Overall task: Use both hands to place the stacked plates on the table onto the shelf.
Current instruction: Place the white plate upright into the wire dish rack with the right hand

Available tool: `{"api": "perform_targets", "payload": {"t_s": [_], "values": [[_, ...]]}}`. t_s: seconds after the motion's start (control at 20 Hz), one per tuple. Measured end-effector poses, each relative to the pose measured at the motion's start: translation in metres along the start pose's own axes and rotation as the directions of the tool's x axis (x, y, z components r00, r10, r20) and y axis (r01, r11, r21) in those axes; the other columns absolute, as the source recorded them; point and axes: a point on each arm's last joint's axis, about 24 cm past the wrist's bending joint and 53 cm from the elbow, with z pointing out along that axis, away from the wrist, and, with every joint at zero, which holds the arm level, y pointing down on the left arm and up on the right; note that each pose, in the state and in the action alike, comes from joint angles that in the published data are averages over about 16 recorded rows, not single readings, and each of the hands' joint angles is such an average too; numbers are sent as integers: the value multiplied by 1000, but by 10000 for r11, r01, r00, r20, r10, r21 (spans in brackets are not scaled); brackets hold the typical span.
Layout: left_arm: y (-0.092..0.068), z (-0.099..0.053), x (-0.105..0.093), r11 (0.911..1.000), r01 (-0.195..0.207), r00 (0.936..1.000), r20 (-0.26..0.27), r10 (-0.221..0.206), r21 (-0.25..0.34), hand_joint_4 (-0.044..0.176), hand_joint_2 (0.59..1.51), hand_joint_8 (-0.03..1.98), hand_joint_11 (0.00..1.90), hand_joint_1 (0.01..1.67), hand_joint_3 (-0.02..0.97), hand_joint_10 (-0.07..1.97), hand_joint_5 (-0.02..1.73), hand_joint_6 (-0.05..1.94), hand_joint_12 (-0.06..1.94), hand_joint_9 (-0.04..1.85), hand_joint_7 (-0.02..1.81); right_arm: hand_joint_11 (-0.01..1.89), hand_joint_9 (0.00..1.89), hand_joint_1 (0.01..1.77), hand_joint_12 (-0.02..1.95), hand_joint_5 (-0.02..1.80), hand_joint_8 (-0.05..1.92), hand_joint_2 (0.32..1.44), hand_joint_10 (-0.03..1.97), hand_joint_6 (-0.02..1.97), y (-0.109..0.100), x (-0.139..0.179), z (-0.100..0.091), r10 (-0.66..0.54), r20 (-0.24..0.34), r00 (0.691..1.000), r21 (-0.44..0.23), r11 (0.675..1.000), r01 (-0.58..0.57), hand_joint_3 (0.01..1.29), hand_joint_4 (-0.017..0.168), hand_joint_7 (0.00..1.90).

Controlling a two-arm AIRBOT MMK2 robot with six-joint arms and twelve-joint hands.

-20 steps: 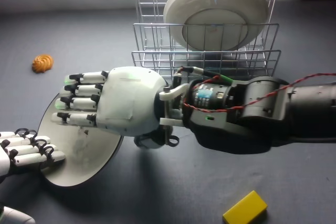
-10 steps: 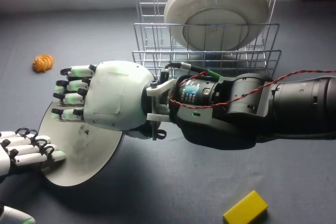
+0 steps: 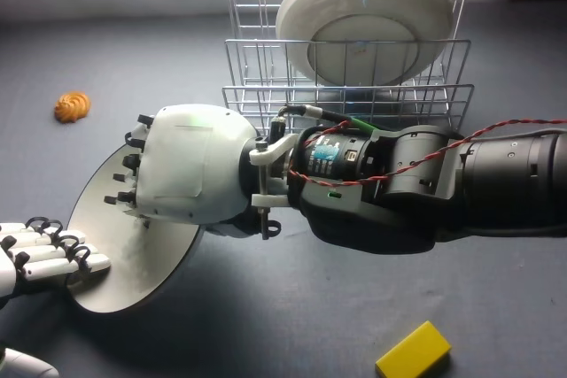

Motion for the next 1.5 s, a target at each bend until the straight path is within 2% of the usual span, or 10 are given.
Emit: {"api": "perform_targets", "payload": {"t_s": [0.3,0.45,0.6,0.8,1.1,1.5], "values": [[0,0,-19,9999,-66,9988,496,60,124,-10,1144,-5,23,18,18,-39,1,-13,23,-12,2,730,1024,1234,1065,743,502,991,147,530,3,-3,0,30,213,9998,-83,10000,-28,12,-5,861],[0,-1,-34,9997,-101,9958,911,80,223,-8,1143,-1,20,17,17,-26,4,-9,17,-4,6,842,1089,1235,1034,749,650,971,304,673,5,-4,-1,105,289,9995,-116,9999,-102,12,-8,896],[1,-4,-52,9995,-130,9901,1398,87,302,-5,1141,4,19,16,17,-13,9,-2,13,5,14,944,1142,1236,1011,755,783,953,429,794,7,-4,-1,183,338,9993,-147,9997,-178,12,-10,931],[4,-9,-77,9991,-199,9782,2074,119,368,-2,1140,9,18,15,18,5,18,7,11,15,25,996,1146,1239,1010,766,811,948,633,801,10,-5,-3,281,383,9989,-189,9994,-274,13,-10,966],[11,-20,-110,9992,-188,9558,2940,75,357,1,1138,9,18,16,18,19,18,1,11,17,29,1017,1104,1253,1018,774,873,950,924,860,18,-11,-14,455,469,9979,-342,9985,-439,12,-10,982],[23,-35,-139,9998,-118,9278,3729,55,144,0,1142,9,18,16,19,19,23,2,11,14,26,985,1076,1294,1022,829,923,958,972,967,37,-31,-41,559,808,9952,-688,9964,-504,12,-3,999]]}}
